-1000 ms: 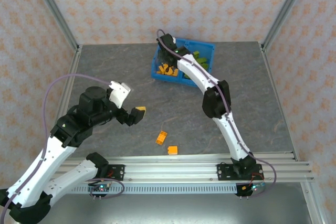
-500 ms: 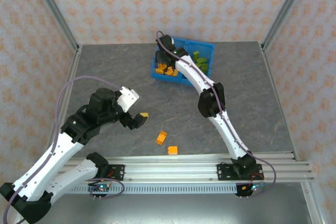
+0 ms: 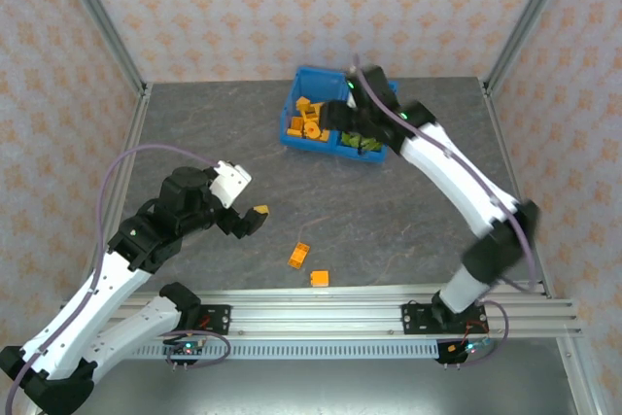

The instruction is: Sort the legos into containers by color

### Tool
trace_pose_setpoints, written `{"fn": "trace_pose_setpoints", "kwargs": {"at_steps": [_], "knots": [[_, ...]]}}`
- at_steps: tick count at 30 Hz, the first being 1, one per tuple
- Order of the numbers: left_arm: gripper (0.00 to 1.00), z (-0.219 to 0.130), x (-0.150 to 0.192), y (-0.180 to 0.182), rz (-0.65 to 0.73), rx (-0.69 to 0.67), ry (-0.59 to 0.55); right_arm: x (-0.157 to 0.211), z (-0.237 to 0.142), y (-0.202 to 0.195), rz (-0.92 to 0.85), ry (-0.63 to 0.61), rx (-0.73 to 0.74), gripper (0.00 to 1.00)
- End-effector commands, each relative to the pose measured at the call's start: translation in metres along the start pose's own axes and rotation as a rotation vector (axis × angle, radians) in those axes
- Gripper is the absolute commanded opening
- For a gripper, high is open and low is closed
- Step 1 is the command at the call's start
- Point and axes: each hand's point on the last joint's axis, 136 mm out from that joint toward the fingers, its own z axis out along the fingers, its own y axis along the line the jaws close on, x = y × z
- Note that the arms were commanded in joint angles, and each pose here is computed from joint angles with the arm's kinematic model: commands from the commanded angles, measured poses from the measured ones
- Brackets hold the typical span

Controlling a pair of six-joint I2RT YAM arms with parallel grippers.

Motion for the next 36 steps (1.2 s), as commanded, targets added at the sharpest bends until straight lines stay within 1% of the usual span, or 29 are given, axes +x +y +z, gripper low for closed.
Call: {"fn": "trace_pose_setpoints", "kwargs": {"at_steps": [1, 4, 7, 8, 10, 12, 18, 22, 27, 29, 30, 33, 36], "knots": [[1.0, 0.0, 0.004, 0.017, 0.006, -0.097, -0.001, 0.083, -0.005, -0.013, 0.045, 0.156, 0.028, 0.71], [1.0, 0.001, 0.006, 0.022, 0.01, -0.126, 0.002, 0.152, -0.021, -0.012, 0.083, 0.286, 0.032, 0.75], [1.0, 0.002, 0.005, 0.023, 0.009, -0.122, -0.001, 0.214, -0.027, -0.009, 0.098, 0.424, 0.042, 0.8], [1.0, 0.001, 0.004, 0.022, 0.008, -0.116, -0.005, 0.229, -0.028, -0.007, 0.089, 0.466, 0.045, 0.83], [1.0, 0.001, 0.004, 0.021, 0.004, -0.106, -0.005, 0.256, -0.031, -0.003, 0.052, 0.528, 0.059, 0.93], [1.0, 0.002, 0.006, 0.021, 0.003, -0.106, 0.003, 0.275, -0.029, 0.002, 0.03, 0.58, 0.053, 0.99], [1.0, 0.001, 0.007, 0.024, 0.007, -0.122, 0.015, 0.322, -0.008, 0.018, -0.056, 0.73, 0.045, 0.99], [1.0, -0.002, 0.007, 0.025, 0.003, -0.133, 0.012, 0.343, 0.01, 0.023, -0.119, 0.775, 0.078, 0.99], [1.0, -0.006, 0.008, 0.028, -0.001, -0.151, 0.001, 0.355, 0.033, 0.014, -0.156, 0.773, 0.159, 1.0], [1.0, -0.006, 0.008, 0.029, -0.003, -0.157, 0.0, 0.357, 0.039, 0.011, -0.164, 0.77, 0.175, 0.97], [1.0, -0.006, 0.008, 0.029, 0.0, -0.159, -0.001, 0.36, 0.042, 0.01, -0.167, 0.779, 0.183, 0.92], [1.0, -0.005, 0.009, 0.029, 0.0, -0.158, 0.004, 0.368, 0.045, 0.006, -0.17, 0.807, 0.209, 0.75], [1.0, -0.005, 0.009, 0.029, -0.001, -0.157, 0.005, 0.366, 0.044, 0.003, -0.166, 0.795, 0.22, 0.58]]}}
